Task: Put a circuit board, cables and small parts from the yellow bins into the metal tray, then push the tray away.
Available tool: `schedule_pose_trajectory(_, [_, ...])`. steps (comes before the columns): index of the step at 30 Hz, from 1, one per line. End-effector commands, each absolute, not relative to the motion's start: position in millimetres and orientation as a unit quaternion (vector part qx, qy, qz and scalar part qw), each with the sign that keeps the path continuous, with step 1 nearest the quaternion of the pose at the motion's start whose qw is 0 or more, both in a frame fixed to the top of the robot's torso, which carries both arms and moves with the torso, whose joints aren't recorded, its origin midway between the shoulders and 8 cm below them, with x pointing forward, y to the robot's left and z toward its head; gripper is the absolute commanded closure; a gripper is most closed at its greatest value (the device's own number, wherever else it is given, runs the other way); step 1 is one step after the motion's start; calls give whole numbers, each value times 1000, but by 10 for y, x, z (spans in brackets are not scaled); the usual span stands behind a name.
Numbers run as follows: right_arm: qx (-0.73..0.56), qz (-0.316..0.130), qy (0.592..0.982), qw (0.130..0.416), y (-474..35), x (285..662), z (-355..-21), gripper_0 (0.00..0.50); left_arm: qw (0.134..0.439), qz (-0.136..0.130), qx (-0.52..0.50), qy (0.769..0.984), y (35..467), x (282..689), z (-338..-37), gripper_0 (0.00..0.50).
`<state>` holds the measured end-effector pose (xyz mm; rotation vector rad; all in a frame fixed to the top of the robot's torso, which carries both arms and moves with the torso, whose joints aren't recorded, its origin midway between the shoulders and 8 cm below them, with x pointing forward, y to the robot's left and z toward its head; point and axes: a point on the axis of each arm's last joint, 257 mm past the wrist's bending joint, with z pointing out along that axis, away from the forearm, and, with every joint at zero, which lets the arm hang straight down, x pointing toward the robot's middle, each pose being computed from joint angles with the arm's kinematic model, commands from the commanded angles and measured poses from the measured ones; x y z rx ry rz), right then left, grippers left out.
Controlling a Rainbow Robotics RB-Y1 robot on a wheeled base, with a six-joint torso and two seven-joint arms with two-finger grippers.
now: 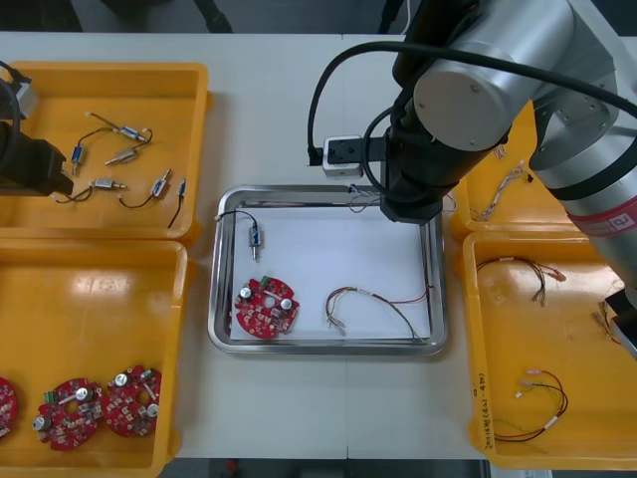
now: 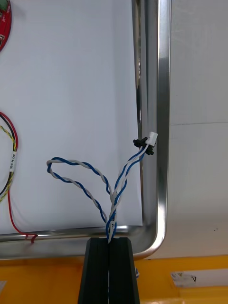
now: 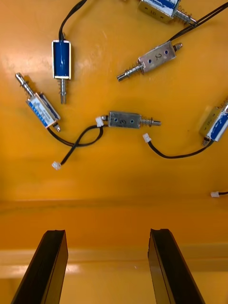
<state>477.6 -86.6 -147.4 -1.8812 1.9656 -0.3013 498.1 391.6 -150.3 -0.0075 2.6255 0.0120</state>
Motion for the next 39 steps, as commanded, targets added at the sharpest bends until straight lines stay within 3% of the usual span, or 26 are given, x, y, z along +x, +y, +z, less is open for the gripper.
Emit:
schedule_pose_trajectory(1, [-684, -103, 693, 201, -711, 4723, -1754, 500, 286, 26, -19, 958, 4250, 5104, -1279, 0])
schedule_pose_trajectory(18, [-676, -95, 696, 223, -625, 4883, -2202, 500, 311, 23, -37, 949, 4499, 5467, -1165, 0])
schedule_pose_trajectory(38, [-678, -103, 699, 204, -722, 4884, -2420, 500, 336, 39, -29, 940, 4642, 5849, -1340, 0])
schedule_pose_trajectory(39, [-677, -103, 699, 205, -720, 4890, -2414, 375, 337, 40, -28, 940, 4643, 5861, -1361, 0])
